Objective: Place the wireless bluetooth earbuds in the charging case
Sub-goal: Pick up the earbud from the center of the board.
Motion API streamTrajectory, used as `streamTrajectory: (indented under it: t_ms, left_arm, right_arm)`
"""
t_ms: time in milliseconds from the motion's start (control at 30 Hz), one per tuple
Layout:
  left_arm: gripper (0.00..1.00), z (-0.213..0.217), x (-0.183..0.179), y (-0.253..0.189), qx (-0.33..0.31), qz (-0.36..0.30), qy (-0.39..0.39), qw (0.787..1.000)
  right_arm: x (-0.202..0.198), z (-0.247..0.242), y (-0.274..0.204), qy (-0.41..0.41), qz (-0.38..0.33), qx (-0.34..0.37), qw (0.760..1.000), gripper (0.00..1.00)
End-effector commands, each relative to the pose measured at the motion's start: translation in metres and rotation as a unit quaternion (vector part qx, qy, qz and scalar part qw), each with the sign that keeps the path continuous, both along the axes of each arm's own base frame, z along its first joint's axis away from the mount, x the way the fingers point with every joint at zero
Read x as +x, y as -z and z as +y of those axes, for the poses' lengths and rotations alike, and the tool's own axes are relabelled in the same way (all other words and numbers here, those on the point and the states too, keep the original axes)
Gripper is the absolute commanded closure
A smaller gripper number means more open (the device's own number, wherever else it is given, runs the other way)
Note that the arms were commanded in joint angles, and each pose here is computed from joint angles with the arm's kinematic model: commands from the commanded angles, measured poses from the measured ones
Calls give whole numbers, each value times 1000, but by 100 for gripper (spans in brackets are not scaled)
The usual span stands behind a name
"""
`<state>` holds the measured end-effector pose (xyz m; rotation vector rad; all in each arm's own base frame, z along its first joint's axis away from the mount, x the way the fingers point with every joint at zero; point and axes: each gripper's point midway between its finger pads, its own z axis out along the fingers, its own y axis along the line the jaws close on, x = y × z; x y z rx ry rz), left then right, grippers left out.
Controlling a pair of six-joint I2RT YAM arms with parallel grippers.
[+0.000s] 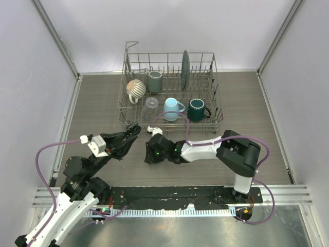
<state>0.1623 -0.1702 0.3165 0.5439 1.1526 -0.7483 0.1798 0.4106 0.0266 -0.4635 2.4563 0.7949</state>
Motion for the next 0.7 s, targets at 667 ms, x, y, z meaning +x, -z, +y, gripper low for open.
streamTrajectory:
  t_ms: [667]
  left_arm:
    - [100,3,-2,-10,-11,-11,-2,1000]
  right_arm:
    - [-2,11,1,-11,6,13,1000,73]
